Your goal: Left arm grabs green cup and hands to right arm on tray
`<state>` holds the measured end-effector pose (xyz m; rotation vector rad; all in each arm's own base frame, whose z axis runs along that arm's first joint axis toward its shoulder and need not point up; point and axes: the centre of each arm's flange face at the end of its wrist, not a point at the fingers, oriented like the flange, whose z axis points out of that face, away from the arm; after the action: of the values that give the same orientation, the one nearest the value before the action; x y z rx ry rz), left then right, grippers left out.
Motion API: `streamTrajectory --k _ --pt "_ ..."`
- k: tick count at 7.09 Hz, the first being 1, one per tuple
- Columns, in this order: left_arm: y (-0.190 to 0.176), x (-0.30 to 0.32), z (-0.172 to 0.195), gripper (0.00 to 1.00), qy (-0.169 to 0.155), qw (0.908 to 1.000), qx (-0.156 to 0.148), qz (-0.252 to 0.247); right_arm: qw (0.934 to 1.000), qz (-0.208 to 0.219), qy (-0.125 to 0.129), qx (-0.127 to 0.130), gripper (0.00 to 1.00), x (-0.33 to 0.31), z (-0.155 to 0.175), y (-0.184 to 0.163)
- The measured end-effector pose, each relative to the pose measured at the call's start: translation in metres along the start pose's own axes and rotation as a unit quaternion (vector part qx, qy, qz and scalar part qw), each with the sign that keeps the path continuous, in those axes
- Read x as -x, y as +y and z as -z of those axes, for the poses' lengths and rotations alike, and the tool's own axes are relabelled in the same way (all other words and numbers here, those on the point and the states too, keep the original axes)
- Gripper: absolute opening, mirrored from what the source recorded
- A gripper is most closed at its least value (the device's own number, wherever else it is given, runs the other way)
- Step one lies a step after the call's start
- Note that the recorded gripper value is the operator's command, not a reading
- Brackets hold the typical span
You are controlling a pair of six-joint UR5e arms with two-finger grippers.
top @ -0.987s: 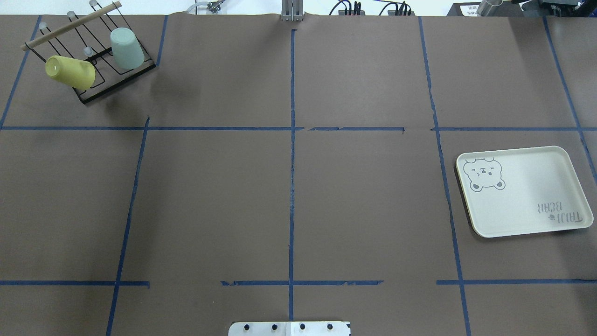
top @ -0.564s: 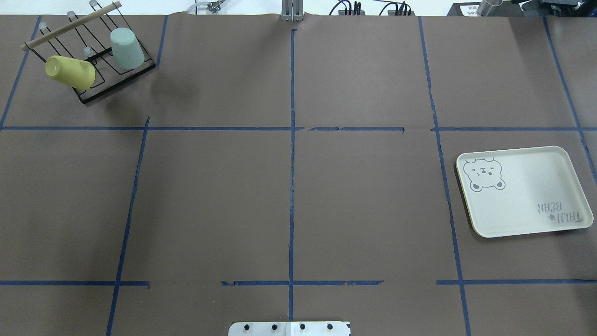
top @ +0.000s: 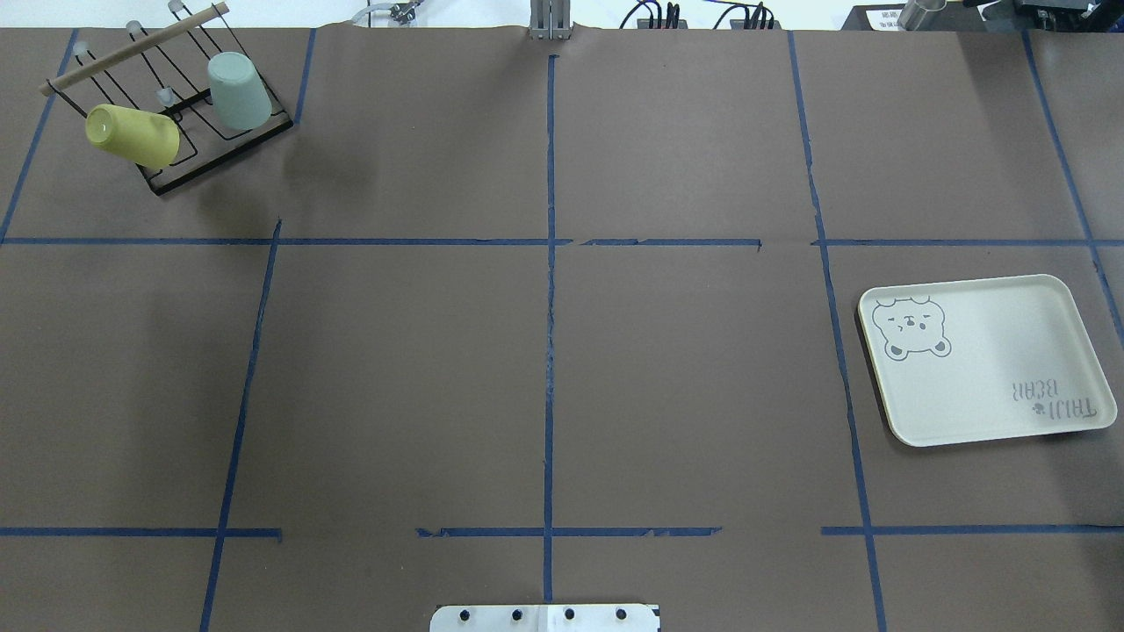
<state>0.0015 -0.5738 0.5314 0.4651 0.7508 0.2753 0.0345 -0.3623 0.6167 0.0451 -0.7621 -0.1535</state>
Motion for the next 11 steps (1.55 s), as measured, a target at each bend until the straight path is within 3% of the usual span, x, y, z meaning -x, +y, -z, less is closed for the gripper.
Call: streamTrajectory --k 3,5,8,11 --pt "-0.099 -0.099 -0.022 1.00 0.014 0.9959 -0.026 0.086 1.0000 0.000 0.000 0.000 1.00 0.000 0.000 0.000" --pt "-0.154 -0.176 -0.049 1.00 -0.026 0.9929 -0.020 0.114 1.0000 0.000 0.000 0.000 1.00 0.000 0.000 0.000" --pt "-0.200 -0.242 -0.095 1.00 -0.084 0.9870 -0.008 0.137 1.0000 0.000 0.000 0.000 1.00 0.000 0.000 0.000" --pt "-0.224 -0.254 -0.135 1.00 -0.105 0.9834 0.011 0.147 1.0000 -0.001 0.000 0.001 1.00 -0.001 -0.001 0.000"
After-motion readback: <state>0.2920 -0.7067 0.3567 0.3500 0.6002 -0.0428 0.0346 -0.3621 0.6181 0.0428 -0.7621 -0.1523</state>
